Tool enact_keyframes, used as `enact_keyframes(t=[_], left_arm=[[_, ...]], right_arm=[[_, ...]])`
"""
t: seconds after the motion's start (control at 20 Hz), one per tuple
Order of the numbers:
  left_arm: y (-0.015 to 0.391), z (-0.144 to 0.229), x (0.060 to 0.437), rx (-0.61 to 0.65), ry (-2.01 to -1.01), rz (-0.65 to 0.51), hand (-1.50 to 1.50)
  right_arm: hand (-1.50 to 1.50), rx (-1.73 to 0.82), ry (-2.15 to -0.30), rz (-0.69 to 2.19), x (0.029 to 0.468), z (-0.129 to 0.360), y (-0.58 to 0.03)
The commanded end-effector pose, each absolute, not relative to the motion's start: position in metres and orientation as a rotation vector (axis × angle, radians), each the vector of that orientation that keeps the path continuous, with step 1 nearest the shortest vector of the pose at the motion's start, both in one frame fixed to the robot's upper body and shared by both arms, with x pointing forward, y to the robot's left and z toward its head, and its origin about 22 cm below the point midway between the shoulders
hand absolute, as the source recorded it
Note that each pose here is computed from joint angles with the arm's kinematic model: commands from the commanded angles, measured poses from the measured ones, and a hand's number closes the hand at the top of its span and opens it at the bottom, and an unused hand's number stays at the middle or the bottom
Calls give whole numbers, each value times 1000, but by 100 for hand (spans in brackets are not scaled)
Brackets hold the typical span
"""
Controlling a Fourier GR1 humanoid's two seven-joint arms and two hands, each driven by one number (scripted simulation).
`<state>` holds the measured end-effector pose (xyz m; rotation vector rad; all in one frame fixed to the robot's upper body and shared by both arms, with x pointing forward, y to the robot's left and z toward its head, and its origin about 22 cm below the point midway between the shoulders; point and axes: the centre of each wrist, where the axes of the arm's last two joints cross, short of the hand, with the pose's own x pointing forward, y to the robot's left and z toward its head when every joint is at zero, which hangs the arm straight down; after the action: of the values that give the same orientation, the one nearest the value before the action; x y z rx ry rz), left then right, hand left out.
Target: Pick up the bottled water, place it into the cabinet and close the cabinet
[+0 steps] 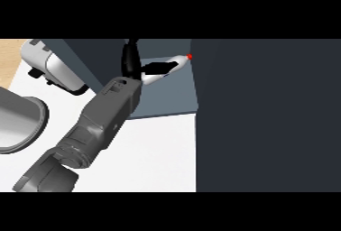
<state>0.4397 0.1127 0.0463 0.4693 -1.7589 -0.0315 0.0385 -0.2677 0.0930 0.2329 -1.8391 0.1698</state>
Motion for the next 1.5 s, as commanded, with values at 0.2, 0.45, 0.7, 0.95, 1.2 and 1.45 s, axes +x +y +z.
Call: enact_keyframes(t=[0.2, 0.45, 0.7, 0.95, 1.2, 1.45], left_arm=[[91, 64, 441, 139, -1911, 32, -150], [81, 61, 437, 44, -1928, 35, -150], [81, 49, 429, 33, -1921, 22, -150], [84, 27, 411, -19, -1906, 61, -150], [75, 16, 386, -172, -1896, 67, -150], [59, 19, 356, -359, -1857, 47, -150]], right_arm=[[-150, 267, -1868, 133, 36, 100, -260], [-150, 264, -1843, 137, 37, 120, -258], [-150, 261, -1857, 111, 40, 125, -253], [-150, 277, -1831, 140, 31, 127, -256], [-150, 241, -1855, 89, 37, 127, -243], [-150, 235, -1831, 80, 40, 109, -250]])
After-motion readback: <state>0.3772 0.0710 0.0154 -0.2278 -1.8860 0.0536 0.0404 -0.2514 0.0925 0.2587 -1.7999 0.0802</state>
